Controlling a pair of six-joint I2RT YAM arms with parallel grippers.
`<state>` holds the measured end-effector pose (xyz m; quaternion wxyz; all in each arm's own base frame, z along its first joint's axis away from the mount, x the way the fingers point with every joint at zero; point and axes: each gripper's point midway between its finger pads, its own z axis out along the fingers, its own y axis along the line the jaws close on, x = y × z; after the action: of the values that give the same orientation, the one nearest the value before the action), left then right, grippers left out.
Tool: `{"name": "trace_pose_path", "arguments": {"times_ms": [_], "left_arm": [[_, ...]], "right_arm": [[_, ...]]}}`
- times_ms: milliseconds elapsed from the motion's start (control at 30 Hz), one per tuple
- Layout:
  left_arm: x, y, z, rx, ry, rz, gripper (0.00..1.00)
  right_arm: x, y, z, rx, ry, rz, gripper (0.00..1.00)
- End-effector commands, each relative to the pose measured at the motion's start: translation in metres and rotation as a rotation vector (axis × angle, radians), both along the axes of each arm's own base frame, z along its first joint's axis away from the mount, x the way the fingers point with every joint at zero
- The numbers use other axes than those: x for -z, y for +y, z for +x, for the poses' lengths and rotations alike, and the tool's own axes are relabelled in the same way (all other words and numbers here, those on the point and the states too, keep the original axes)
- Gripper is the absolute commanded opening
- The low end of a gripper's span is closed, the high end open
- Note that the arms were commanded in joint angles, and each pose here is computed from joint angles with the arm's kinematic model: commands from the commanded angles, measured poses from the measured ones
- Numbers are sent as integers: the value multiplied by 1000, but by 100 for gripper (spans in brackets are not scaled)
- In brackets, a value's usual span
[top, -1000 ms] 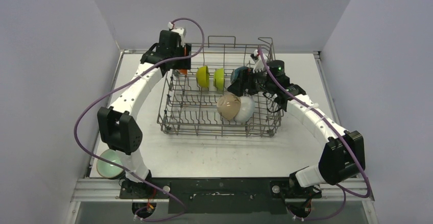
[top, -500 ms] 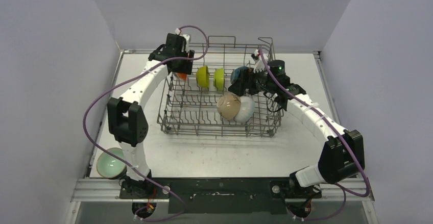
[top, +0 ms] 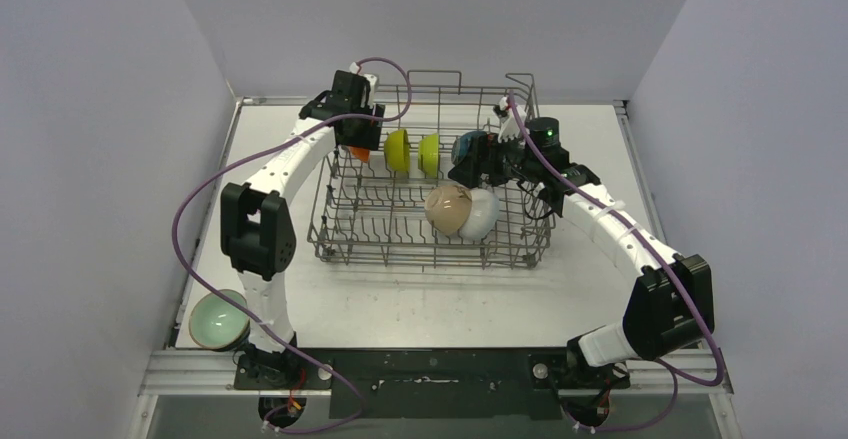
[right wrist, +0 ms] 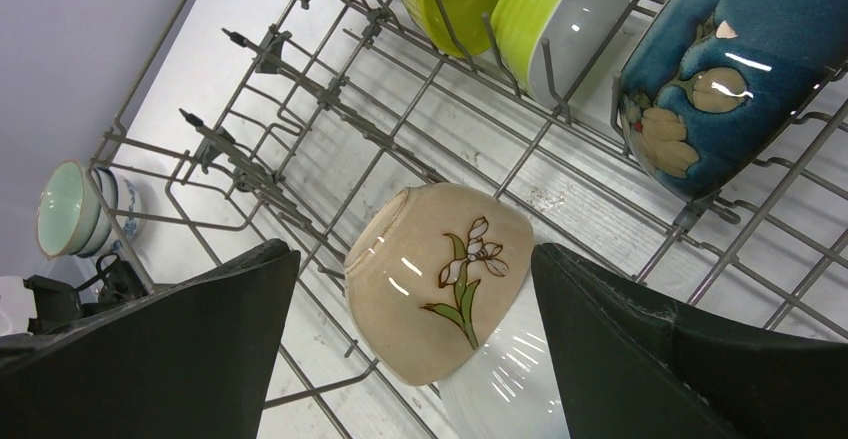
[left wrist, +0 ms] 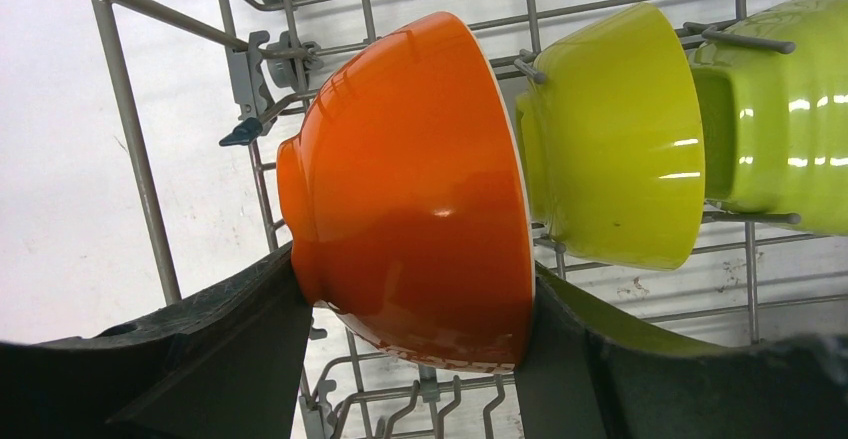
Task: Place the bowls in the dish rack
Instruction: Place the bowl in the dish rack.
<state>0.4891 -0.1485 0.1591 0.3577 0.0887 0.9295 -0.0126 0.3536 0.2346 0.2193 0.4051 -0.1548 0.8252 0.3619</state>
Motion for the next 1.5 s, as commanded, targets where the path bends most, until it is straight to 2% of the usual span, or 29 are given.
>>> {"name": "trace_pose_path", "arguments": {"times_ms": [0, 67, 167, 300, 400, 467, 667, 1033, 1333, 1467], "left_arm": [[-12, 2, 8, -17, -28, -2, 12], [-15, 3, 7, -18, -29, -3, 23], [-21, 4, 7, -21, -41, 0, 46], [-31, 5, 6, -34, -61, -10, 69], [-37, 5, 4, -38, -76, -19, 85], [-42, 6, 3, -43, -87, -20, 91], [-55, 9, -2, -53, -115, -25, 94], [-106, 5, -30, -32, -240, -160, 93], [-131, 12, -88, -21, -325, -331, 92], [-136, 24, -123, -57, -354, -417, 100]], "right_arm": [[-22, 1, 6, -7, -71, 15, 90], [-23, -1, 6, -3, -74, 14, 90], [-24, -2, 5, 0, -76, 13, 90], [-23, -3, 3, 5, -74, 10, 90], [-22, -4, 2, 7, -72, 10, 90], [-22, -4, 1, 7, -71, 8, 90], [-25, -6, 1, 13, -77, 8, 90], [-29, -7, 0, 15, -81, 12, 90], [-31, -6, -4, 13, -76, 28, 90], [-30, -5, -5, 9, -70, 38, 90]]}}
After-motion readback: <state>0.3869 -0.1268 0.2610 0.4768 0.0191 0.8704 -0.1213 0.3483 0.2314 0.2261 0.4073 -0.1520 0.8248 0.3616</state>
